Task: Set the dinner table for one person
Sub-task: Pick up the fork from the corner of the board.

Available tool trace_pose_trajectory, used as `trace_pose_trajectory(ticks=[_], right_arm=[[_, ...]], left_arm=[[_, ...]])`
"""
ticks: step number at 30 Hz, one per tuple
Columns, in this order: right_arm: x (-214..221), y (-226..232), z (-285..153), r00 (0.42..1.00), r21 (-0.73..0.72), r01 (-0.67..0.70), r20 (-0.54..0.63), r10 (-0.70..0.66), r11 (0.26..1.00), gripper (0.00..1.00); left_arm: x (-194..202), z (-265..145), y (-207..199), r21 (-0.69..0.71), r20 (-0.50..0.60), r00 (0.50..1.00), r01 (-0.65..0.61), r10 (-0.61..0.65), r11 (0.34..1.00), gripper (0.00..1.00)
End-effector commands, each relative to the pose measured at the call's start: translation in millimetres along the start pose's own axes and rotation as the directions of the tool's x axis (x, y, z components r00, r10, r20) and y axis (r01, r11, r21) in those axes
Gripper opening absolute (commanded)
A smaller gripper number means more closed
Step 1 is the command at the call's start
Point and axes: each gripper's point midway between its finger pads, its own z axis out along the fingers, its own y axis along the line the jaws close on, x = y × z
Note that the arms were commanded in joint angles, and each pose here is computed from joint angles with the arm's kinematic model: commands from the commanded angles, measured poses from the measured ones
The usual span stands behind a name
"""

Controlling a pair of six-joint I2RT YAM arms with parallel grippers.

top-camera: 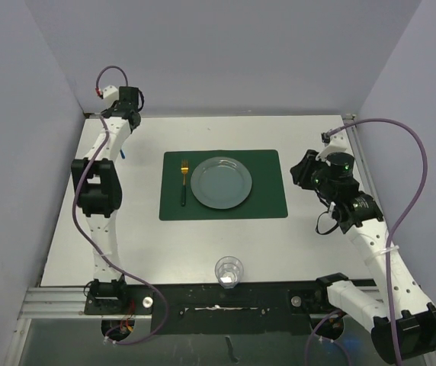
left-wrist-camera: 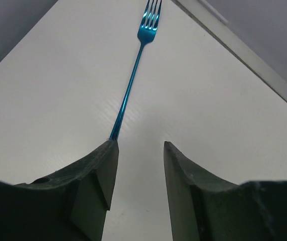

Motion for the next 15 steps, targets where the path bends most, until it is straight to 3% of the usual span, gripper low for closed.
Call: trace_pose_trajectory(ticks=[1,15], right_arm=[[1,-5,-6,1.000,0.020,0.022,0.018,-0.022,1.000,0.25],[22,-12,13,0.998,0.029,0.047,-0.045,-0.045,0.998,0.25]], left_arm=[[-24,12,1,-0.110,0.064,0.998,0.022,-0.015,0.994,0.40],[16,67,19,-0.263,0.069,0.996,0.077,-0.061,0.962,0.40]])
